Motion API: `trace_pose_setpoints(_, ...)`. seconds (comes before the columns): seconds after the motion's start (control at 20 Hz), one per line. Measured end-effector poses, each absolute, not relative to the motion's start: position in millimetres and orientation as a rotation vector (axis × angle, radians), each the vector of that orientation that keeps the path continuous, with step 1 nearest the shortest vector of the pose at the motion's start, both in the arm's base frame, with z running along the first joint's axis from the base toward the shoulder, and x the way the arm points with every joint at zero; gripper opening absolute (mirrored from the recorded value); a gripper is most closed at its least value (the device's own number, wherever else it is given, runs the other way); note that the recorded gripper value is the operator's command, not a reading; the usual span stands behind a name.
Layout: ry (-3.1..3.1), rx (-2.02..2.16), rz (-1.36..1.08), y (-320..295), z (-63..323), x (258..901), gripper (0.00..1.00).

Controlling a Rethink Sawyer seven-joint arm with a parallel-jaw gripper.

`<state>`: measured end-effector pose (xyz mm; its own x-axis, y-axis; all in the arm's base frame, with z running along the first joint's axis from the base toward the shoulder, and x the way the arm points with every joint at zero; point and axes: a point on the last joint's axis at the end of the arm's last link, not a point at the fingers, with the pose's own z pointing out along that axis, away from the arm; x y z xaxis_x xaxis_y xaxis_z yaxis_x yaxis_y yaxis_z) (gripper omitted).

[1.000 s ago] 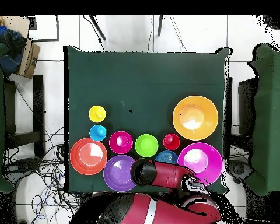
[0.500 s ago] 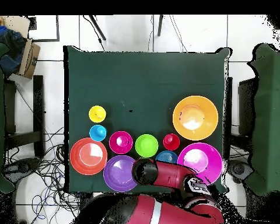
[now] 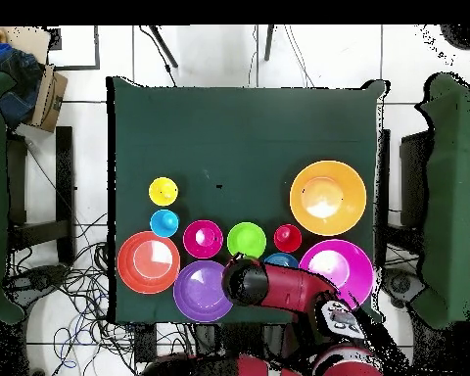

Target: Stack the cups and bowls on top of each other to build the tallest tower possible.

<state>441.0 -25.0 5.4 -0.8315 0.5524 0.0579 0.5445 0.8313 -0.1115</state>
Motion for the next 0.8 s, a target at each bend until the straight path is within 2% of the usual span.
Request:
trace_pose_setpoints(0.4,-2.984,-0.89,0.136,-28,36,464,1.0)
trace_pose_setpoints(0.8,-3.002,-0.893,0.136,-28,47,471,1.0)
